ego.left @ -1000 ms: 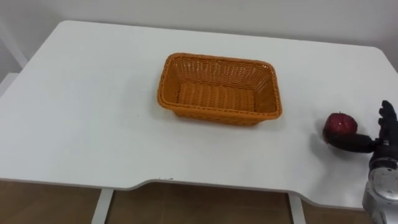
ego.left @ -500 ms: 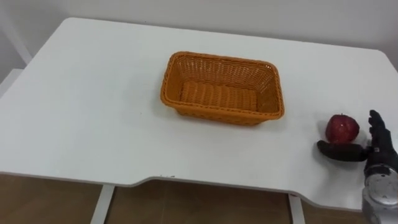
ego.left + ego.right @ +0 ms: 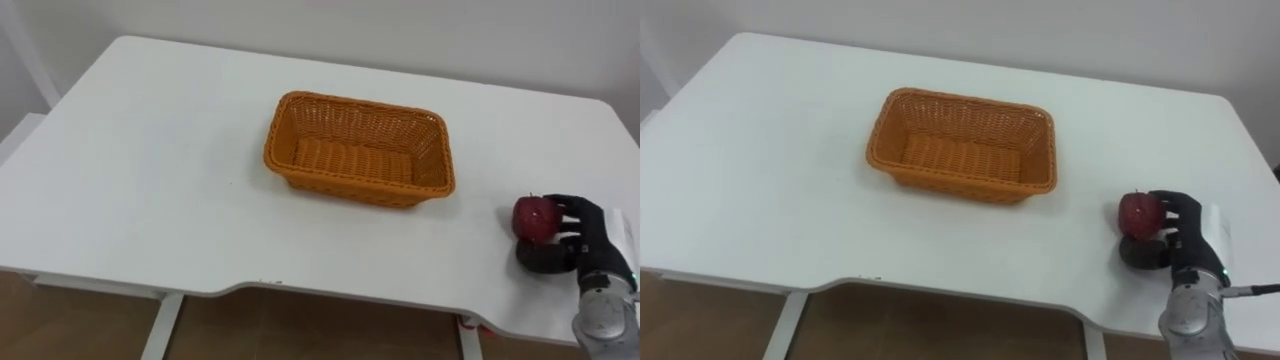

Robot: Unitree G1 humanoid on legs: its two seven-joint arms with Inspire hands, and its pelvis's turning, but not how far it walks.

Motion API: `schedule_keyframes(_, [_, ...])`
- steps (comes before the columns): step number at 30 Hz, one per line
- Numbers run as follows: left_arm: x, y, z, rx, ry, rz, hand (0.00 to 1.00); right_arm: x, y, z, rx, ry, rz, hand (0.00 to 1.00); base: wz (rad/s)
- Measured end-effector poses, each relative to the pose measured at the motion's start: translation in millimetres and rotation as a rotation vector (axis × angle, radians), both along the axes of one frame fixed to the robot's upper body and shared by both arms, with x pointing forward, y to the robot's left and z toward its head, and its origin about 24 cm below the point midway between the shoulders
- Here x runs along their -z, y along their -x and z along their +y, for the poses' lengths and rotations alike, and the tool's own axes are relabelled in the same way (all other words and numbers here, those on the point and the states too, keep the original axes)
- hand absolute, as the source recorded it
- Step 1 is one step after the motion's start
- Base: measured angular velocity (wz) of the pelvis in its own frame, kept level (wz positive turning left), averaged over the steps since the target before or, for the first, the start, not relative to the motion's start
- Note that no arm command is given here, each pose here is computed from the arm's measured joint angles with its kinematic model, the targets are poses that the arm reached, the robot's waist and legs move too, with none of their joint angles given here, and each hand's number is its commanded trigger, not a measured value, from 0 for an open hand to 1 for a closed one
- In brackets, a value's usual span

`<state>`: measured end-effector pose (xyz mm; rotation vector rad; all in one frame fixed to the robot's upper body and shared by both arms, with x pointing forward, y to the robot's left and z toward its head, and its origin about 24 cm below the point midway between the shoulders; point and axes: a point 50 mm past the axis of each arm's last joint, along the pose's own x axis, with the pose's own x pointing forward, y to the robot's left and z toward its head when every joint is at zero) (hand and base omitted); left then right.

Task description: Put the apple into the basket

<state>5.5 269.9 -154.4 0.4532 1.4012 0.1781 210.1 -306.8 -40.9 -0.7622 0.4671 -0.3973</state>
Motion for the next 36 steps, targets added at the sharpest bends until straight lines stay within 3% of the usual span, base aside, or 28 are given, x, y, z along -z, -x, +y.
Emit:
schedule_keyframes(13, [0, -3, 0.1, 0.001, 0.0, -0.009, 0.0, 0, 2, -1, 0.015, 0.002, -0.008, 1.0, 0.0])
schedule_keyframes(23, [1, -5, -0.6, 0.003, 0.003, -0.007, 0.0, -1, 0, -2, 0.1, -0.12, -0.069, 1.0, 0.0])
schedule_keyframes(30, [1, -3, -2.4, -0.015, 0.01, -0.005, 0.0, -58, -26, 7, 0.056, -0.05, -0.332, 1.0, -0.02])
schedule_keyframes(36, [-1, -11, -1.1, -0.011, -0.002, -0.041, 0.0, -88, -37, 14, 0.01, -0.004, -0.46, 1.0, 0.04])
